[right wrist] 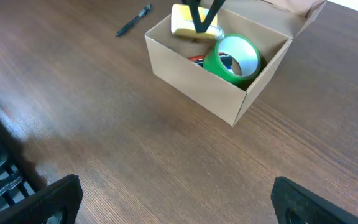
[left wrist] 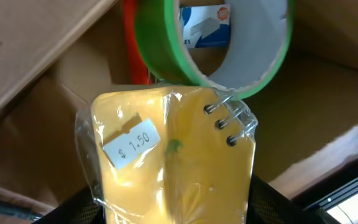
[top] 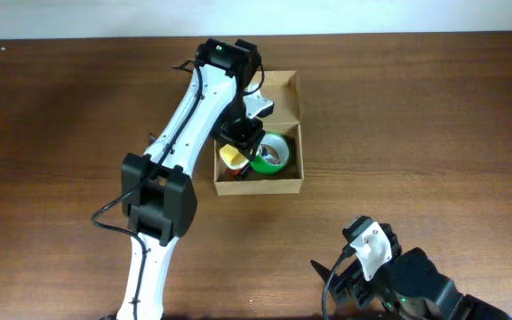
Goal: Pack container
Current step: 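Carry the yellow notepad into the box and release it, then move the left gripper over the black pen, then lower the left gripper and grasp the black pen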
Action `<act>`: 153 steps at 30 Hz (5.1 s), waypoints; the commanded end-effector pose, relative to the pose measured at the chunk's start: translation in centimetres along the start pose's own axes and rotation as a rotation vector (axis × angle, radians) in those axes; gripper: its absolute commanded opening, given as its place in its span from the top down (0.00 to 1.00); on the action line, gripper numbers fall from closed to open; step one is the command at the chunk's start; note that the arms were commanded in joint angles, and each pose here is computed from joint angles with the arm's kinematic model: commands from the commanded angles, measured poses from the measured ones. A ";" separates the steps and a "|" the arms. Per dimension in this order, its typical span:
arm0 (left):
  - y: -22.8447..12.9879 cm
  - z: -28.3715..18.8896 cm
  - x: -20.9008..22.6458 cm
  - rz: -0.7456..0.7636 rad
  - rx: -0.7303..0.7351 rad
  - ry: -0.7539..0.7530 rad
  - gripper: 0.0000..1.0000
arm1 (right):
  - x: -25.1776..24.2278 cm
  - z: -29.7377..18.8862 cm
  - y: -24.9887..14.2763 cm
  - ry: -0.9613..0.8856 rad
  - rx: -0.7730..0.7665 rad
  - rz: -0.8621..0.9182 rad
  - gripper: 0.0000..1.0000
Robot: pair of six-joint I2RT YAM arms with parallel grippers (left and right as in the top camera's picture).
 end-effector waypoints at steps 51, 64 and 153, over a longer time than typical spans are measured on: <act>-17.6 -13.7 4.3 -0.422 -0.272 0.251 0.00 | -0.1 0.1 -0.1 -0.013 -0.002 0.009 0.01; -16.5 -2.0 8.7 -0.597 -0.439 0.208 0.00 | -0.1 0.1 -0.1 -0.013 -0.002 0.009 0.01; -11.5 8.6 17.5 -0.789 -0.130 0.103 0.34 | -0.1 0.1 -0.1 -0.013 -0.002 0.009 0.01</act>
Point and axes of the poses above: each gripper's point midway between its finger pads, its own z axis out along the fingers, its own x axis along the line the jaws close on, y = z × x, the point moved 9 cm from there along -z, back along the fingers
